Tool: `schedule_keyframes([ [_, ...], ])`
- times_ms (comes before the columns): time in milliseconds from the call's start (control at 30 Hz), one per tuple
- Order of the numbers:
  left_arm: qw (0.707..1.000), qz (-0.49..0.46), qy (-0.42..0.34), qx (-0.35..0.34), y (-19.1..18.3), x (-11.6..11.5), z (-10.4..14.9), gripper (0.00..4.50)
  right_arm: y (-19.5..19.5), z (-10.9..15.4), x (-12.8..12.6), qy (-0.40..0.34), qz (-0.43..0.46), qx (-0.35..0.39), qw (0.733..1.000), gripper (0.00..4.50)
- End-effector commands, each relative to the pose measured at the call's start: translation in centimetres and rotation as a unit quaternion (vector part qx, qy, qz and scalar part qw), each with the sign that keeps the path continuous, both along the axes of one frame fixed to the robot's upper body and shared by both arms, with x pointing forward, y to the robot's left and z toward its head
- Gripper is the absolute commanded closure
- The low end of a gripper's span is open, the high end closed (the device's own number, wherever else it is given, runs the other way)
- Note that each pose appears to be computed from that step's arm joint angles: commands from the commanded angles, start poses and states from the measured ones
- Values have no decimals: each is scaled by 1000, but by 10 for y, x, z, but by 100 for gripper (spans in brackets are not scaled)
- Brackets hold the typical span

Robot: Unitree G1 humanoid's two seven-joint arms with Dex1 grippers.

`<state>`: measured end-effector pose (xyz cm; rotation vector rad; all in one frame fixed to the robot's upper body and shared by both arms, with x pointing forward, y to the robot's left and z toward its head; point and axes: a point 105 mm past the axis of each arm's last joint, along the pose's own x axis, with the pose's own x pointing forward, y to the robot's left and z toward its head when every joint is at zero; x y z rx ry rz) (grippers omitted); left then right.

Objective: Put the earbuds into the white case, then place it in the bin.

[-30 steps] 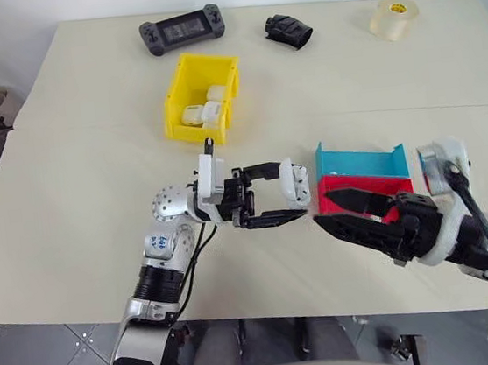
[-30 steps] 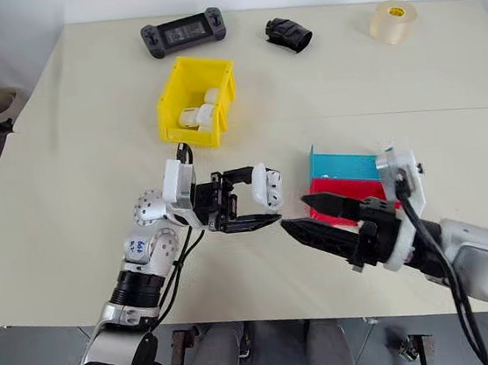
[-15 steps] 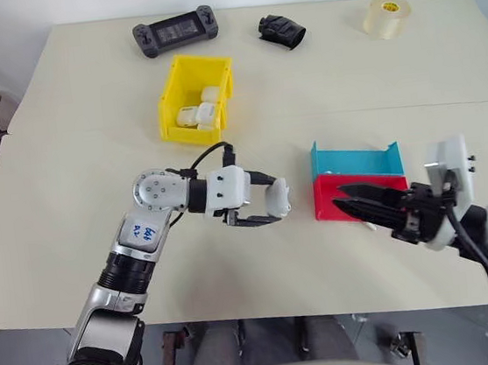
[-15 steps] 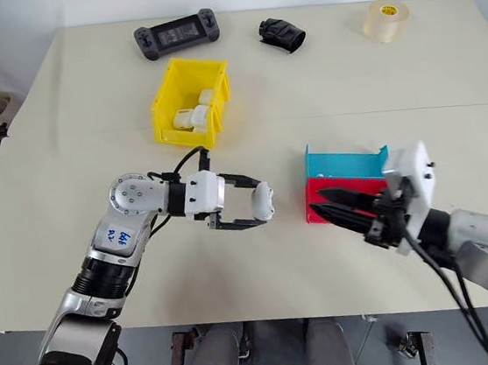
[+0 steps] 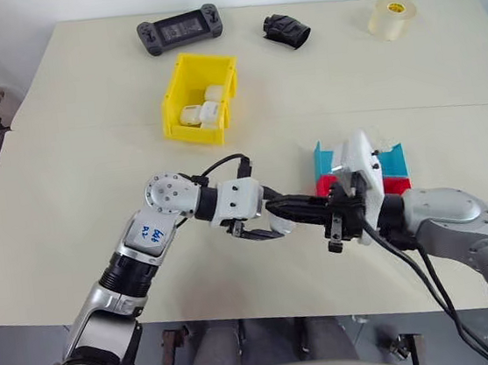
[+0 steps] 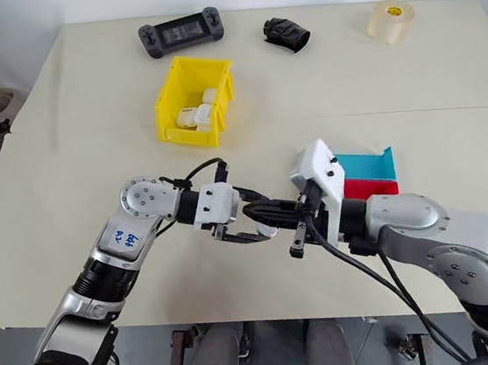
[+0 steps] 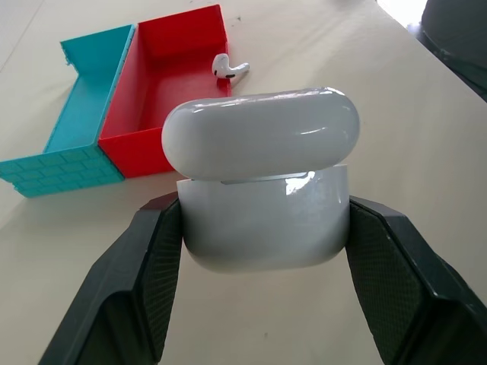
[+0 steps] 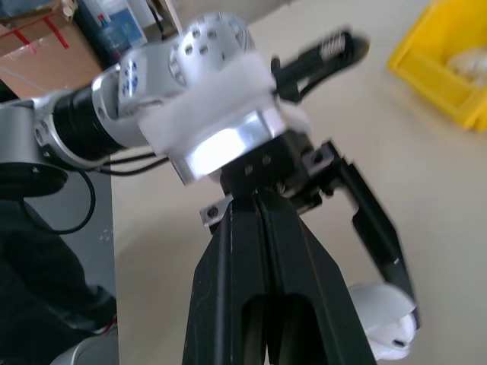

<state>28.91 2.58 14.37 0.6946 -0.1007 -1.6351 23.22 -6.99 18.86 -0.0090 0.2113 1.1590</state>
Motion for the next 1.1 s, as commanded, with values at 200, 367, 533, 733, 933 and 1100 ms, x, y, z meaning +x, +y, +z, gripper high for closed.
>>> schedule_keyframes([
  [200,998,-11,-30,-52,-2,-2,21,167,-26,-13,8,11,-38,-21,999,447],
  [367,997,-8,-39,-70,3,-2,29,167,-46,-22,4,29,-43,-21,998,447],
  [533,996,-6,-36,-86,7,-5,31,167,-54,-30,4,30,-51,-14,998,447],
  [733,990,82,-58,-97,31,10,30,167,-74,-13,1,-50,-87,43,994,447],
  [933,914,320,-72,-237,80,58,57,167,-97,-1,-14,-158,-114,66,979,447],
  [1100,838,445,-31,-314,108,87,69,167,-119,4,-12,-206,-176,54,961,447],
])
